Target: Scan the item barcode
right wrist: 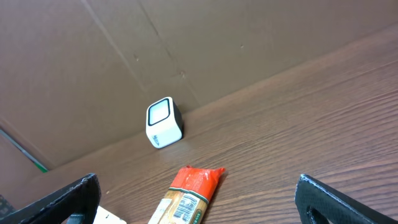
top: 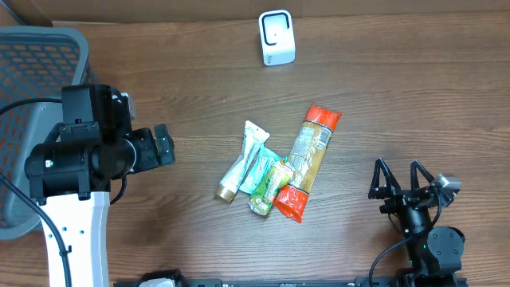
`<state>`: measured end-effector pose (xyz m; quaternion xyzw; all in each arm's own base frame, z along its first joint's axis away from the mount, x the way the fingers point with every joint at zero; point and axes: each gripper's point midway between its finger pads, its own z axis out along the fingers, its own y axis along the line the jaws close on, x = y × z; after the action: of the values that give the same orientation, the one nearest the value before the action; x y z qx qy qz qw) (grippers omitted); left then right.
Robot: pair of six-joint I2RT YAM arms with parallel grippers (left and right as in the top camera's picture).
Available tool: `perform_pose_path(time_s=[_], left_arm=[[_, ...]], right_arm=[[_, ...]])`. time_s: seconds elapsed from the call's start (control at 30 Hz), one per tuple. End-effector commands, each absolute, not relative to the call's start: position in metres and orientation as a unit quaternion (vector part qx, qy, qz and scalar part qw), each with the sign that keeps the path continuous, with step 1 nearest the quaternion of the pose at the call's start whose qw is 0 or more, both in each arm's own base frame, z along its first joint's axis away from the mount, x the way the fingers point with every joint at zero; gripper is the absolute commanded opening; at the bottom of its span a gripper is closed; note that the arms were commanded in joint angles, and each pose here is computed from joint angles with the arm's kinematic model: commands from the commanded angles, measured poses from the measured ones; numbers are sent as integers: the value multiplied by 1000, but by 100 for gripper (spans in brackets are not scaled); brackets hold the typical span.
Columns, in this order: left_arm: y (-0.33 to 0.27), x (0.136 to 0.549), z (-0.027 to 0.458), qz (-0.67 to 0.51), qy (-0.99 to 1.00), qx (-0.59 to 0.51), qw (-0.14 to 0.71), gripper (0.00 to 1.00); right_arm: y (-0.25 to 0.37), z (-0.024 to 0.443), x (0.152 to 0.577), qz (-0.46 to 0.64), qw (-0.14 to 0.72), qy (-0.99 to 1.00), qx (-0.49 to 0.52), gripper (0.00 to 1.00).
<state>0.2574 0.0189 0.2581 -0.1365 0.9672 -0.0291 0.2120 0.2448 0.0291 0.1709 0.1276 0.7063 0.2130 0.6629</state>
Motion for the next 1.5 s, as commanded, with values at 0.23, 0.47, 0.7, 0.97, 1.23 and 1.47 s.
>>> perform_pose_path(time_s=[0.23, 0.47, 0.7, 0.97, 1.23, 1.47], left_arm=[[19, 259, 262, -33, 964, -146, 218, 99], [19, 259, 262, -33, 964, -146, 218, 100], [19, 259, 262, -33, 964, -146, 218, 100], [19, 259, 261, -33, 965, -146, 218, 100], [19, 259, 261, -33, 965, -146, 218, 100], [19, 259, 261, -33, 965, -146, 217, 99]], right_arm=[[42, 174, 243, 240, 663, 702, 102, 100], [76, 177, 231, 298, 642, 706, 15, 100], [94, 199, 215, 337, 615, 712, -26, 100], [97, 236, 197, 305, 594, 741, -69, 100], [93, 263, 194, 291, 557, 776, -59, 100], [94, 266, 201, 288, 485, 825, -38, 100]])
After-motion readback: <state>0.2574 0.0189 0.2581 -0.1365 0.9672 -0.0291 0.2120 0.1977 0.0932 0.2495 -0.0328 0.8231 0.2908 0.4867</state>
